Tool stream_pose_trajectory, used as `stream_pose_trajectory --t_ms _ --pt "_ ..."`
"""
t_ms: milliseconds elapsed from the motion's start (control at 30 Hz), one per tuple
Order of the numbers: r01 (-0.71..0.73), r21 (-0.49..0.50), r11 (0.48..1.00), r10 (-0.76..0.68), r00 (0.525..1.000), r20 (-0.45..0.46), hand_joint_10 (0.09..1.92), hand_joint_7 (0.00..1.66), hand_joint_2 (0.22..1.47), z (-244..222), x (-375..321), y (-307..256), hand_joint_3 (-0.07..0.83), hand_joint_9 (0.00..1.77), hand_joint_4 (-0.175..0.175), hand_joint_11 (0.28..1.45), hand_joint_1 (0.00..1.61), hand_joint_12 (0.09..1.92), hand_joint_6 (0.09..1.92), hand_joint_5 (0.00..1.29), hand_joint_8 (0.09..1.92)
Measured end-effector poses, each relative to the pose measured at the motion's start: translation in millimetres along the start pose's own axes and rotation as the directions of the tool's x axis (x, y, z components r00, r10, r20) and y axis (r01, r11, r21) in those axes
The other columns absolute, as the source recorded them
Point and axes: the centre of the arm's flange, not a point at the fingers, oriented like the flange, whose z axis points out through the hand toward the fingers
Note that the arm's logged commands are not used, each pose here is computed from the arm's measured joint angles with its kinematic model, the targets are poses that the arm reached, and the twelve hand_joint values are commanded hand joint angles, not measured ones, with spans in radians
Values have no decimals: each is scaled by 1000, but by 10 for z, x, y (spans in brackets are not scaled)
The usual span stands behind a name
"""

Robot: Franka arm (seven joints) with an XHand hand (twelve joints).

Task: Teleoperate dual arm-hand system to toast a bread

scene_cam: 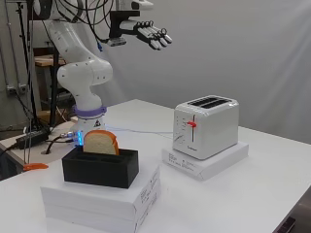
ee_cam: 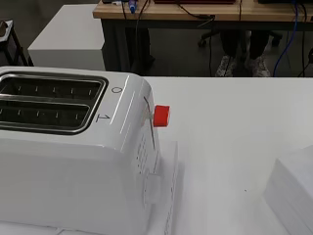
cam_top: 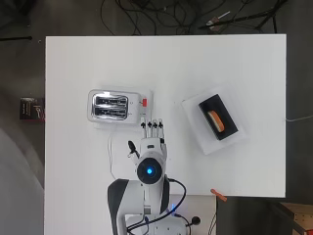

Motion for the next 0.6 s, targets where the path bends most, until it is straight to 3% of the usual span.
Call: stream_pose_trajectory --t_ms 600 --pt "1 -2 1000 -1 1000 9 87 398 1142 25 54 13 2 553 -46 500 253 87 87 289 87"
